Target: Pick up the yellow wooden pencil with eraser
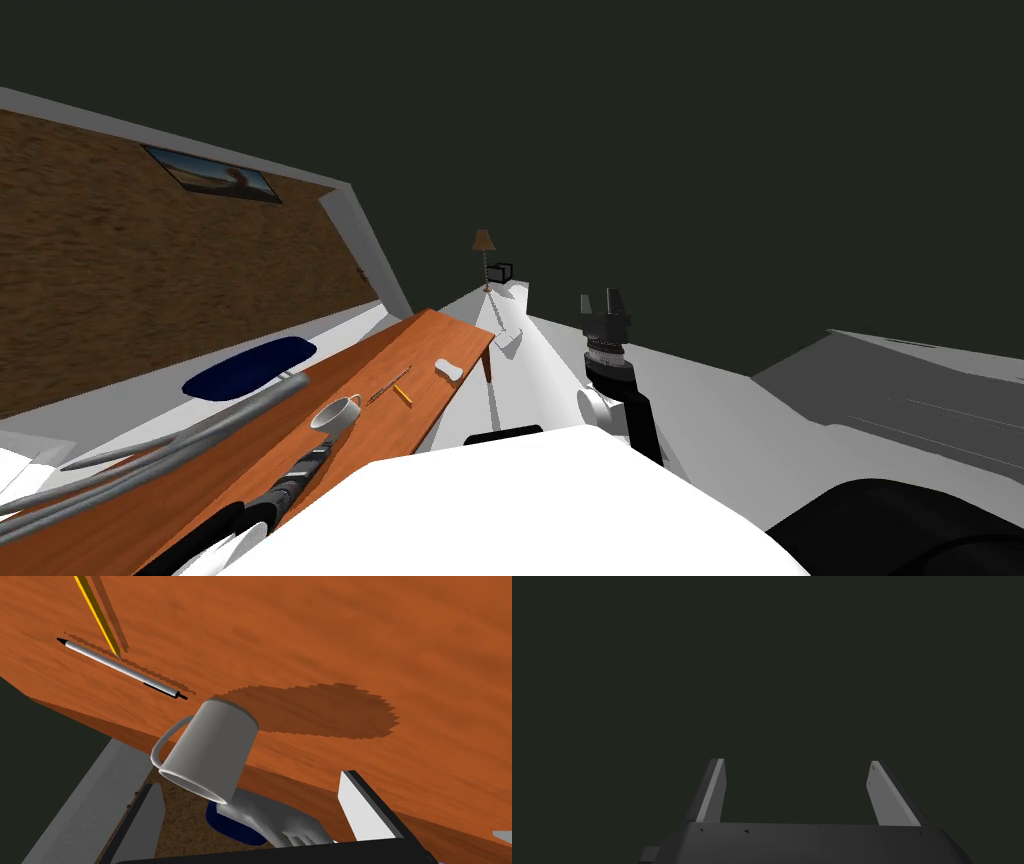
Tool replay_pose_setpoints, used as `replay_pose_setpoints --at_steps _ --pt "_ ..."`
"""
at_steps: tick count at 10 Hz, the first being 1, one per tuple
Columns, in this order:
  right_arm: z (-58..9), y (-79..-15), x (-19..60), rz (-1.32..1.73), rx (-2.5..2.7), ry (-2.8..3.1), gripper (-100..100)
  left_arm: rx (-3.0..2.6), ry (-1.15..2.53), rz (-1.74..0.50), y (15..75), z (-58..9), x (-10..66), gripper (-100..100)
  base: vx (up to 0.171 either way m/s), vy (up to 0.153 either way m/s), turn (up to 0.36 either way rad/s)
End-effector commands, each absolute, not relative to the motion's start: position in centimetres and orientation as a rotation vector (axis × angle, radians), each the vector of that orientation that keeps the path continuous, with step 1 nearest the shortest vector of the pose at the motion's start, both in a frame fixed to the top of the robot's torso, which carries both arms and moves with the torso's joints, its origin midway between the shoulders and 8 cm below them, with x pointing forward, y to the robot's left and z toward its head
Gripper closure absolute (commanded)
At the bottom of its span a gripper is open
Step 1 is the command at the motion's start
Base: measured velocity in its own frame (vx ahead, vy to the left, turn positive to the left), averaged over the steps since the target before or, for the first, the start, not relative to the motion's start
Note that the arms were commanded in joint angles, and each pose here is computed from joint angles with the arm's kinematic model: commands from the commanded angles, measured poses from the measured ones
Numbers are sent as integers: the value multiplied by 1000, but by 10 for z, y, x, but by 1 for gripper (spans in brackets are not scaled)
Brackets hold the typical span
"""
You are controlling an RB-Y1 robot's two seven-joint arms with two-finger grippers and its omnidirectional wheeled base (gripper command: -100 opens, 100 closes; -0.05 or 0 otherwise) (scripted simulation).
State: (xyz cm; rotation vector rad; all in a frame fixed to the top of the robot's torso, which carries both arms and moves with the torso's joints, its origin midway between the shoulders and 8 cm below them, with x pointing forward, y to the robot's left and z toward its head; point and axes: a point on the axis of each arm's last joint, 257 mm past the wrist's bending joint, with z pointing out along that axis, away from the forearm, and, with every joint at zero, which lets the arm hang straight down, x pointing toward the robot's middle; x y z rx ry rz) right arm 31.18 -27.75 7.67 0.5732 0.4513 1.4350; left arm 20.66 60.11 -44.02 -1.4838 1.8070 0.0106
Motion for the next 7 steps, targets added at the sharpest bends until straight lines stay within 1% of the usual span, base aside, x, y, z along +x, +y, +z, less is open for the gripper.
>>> replay_pose_setpoints --at_steps 1,4,7 --pt "77 -278 312 1435 573 451 0 -1519 1841 42 610 -451 192 -100 27 0 -119" --pt "77 -278 312 1435 573 451 0 -1617 1912 130 632 -471 148 -100 31 -2 -197" --pt "77 -278 312 1435 573 451 0 -1684 1956 167 637 -482 122 -100 28 0 -176"
